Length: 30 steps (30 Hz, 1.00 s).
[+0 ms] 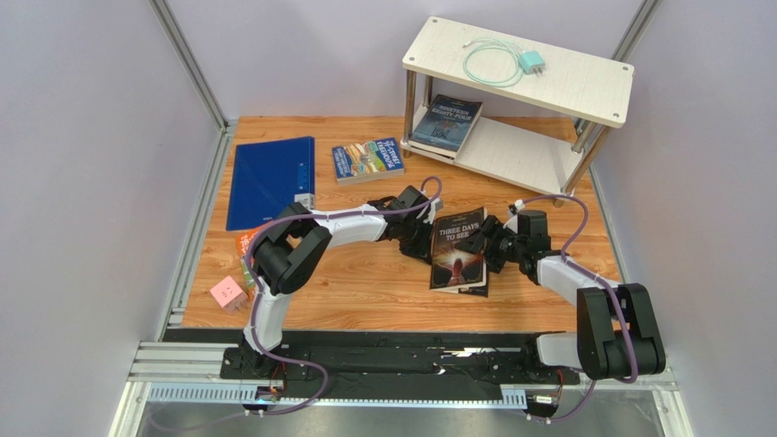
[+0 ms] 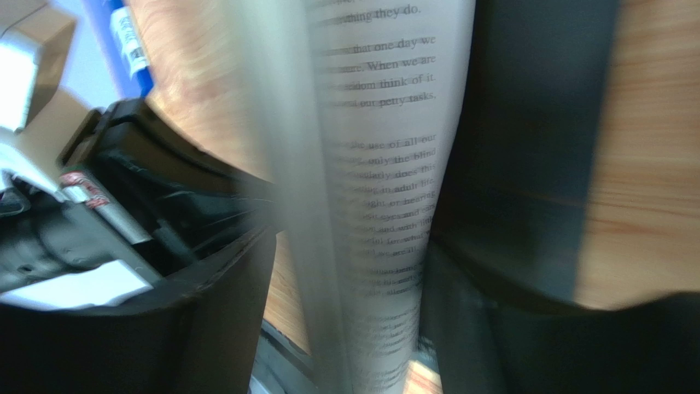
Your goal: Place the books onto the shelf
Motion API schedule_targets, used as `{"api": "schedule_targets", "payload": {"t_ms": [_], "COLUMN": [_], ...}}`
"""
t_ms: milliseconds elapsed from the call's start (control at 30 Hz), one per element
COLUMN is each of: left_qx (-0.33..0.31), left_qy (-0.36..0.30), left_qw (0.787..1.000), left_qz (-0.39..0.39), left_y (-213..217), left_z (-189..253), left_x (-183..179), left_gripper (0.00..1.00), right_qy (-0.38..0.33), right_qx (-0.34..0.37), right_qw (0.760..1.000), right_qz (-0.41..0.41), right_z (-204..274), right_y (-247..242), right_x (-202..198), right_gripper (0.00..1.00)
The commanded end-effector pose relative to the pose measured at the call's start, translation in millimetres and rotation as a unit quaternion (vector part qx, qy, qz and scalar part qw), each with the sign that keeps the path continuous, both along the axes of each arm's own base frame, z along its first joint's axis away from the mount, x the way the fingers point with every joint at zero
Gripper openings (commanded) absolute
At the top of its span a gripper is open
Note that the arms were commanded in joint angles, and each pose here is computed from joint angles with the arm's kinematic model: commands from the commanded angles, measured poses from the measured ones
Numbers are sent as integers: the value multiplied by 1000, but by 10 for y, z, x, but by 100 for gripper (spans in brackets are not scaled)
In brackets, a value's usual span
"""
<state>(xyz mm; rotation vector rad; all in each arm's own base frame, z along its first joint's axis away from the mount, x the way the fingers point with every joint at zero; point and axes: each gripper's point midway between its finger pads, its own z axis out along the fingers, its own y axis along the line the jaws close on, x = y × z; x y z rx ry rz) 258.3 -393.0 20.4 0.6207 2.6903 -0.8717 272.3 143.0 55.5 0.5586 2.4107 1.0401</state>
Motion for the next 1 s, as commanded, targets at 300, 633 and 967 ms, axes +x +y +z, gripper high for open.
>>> {"api": "schedule_targets", "payload": {"t_ms": [300, 633, 967], "left_qx": [40, 28, -268], "left_qy": [-9, -109, -164], "left_qw": [999, 991, 949], "left_qz": [7, 76, 42], "left_y": [-3, 542, 481], "left_z": [-51, 396, 1405], "left_x": [-34, 130, 31], "left_gripper": [5, 97, 99], "right_qy": [-63, -134, -238], "right_qx": [36, 50, 189], "right_qw": [996, 988, 944], "right_qz": [43, 67, 129], "right_z": [342, 631, 1414], "right_y": [188, 245, 532], "right_x": [97, 202, 248], "right_gripper": [22, 19, 20]}}
